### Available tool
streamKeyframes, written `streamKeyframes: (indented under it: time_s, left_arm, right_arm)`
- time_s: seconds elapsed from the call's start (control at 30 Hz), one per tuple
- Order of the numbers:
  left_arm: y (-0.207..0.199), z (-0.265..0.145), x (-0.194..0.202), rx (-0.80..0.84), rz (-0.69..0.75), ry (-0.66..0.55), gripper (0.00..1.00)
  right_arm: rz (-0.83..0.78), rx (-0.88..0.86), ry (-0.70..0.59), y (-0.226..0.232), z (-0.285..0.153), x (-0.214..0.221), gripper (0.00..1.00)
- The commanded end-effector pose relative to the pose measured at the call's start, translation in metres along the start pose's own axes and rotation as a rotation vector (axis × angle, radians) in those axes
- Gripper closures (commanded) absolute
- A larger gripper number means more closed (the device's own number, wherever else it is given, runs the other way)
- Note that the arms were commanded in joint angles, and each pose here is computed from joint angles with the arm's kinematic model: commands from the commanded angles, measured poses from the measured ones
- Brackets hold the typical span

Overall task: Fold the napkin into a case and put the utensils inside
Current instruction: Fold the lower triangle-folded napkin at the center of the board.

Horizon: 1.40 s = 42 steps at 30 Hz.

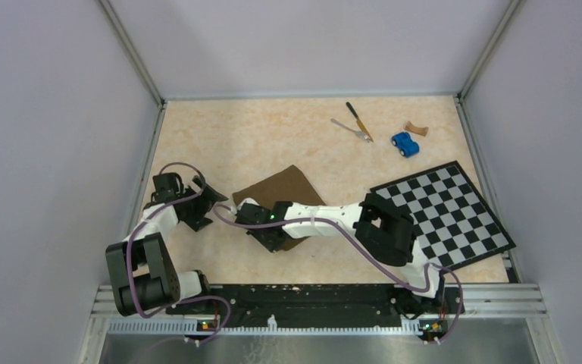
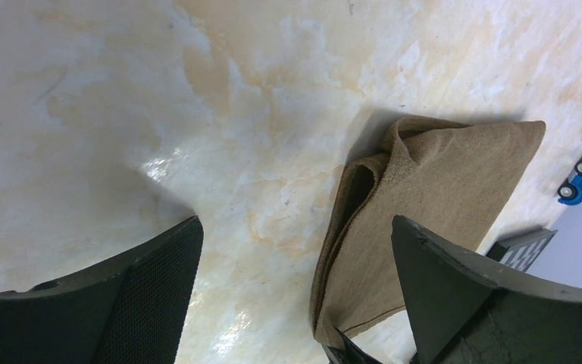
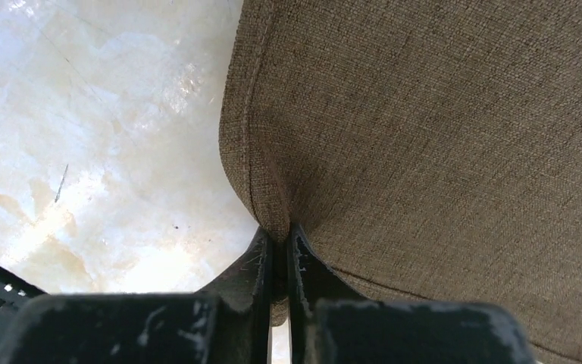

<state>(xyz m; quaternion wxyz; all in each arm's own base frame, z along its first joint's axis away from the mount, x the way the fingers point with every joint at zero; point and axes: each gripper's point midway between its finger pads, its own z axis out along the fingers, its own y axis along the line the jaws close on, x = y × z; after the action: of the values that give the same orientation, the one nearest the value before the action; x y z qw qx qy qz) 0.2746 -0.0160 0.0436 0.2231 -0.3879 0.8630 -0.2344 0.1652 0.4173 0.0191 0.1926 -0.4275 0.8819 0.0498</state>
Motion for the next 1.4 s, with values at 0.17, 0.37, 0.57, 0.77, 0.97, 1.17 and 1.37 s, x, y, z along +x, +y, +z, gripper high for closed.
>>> streamKeyframes:
  time_s: [0.17, 0.37, 0.57, 0.77, 0.97, 1.17, 1.37]
  left_arm:
    - [-0.025, 0.005, 0.026, 0.249, 0.097, 0.142, 0.01]
    - [-0.039, -0.001, 0.032, 0.347, 0.095, 0.139, 0.01]
    - [-0.050, 0.007, 0.044, 0.452, 0.023, 0.190, 0.01]
    - [-0.057, 0.028, 0.043, 0.436, 0.034, 0.198, 0.06]
    - [-0.060, 0.040, 0.030, 0.385, 0.033, 0.141, 0.20]
    - [-0.072, 0.044, 0.022, 0.388, 0.059, 0.116, 0.44]
    - [-0.082, 0.045, 0.012, 0.392, 0.086, 0.099, 0.50]
  right_arm:
    - [0.148, -0.210, -0.243, -0.008, -0.038, -0.040, 1.00]
    - [0.359, -0.510, -0.326, -0.025, -0.063, -0.048, 1.00]
    - [0.460, -0.671, -0.398, -0.034, -0.080, -0.050, 1.00]
    - [0.497, -0.722, -0.445, -0.042, -0.090, -0.049, 1.00]
    - [0.503, -0.741, -0.478, -0.047, -0.097, -0.049, 1.00]
    - [0.496, -0.768, -0.478, -0.045, -0.094, -0.045, 1.00]
    - [0.487, -0.803, -0.474, -0.039, -0.091, -0.034, 1.00]
